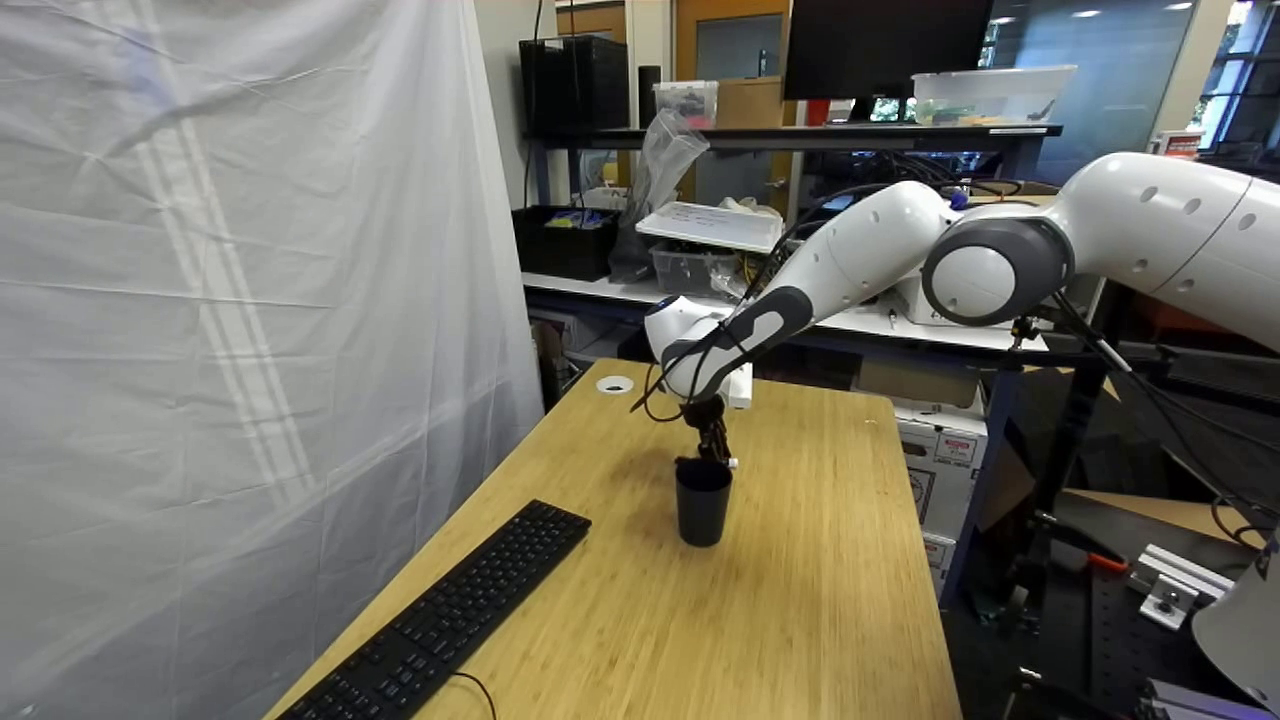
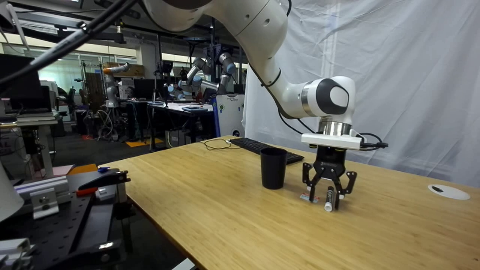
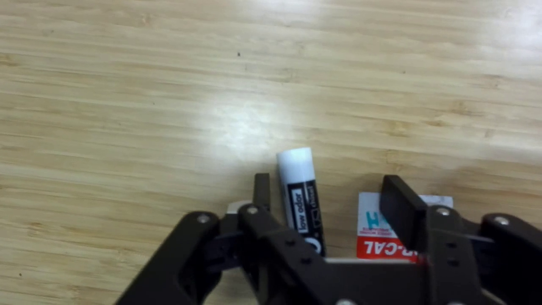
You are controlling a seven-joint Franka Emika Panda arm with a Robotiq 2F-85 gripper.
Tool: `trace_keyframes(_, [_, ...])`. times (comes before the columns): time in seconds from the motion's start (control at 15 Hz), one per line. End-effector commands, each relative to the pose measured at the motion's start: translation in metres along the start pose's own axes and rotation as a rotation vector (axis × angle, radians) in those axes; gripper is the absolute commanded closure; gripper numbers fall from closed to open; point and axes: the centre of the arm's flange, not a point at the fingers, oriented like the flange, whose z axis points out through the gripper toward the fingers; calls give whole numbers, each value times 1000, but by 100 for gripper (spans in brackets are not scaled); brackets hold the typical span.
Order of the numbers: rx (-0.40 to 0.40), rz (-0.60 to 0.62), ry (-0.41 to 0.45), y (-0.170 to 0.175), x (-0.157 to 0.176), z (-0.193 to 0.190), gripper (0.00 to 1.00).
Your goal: Put the black marker inside the black cup
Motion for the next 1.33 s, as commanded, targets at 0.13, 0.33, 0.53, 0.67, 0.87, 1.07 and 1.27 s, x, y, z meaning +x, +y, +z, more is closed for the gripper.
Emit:
trace_keyframes(0.13, [-25, -11, -28, -1, 9, -5, 75])
trace_keyframes(0.33, [-27, -13, -32, -4, 9, -7, 95])
trace_keyframes(0.53, [-31, 1, -31, -1, 5, -12, 95])
trace_keyframes(0.67, [-33, 21, -26, 5, 0, -19, 95])
trace_keyframes(0.87, [-53, 62, -2, 16, -9, -38, 95])
trace_keyframes(1.07, [-78, 126, 37, 24, -17, -68, 95])
trace_keyframes(1.27, [-88, 260, 72, 30, -27, -102, 95])
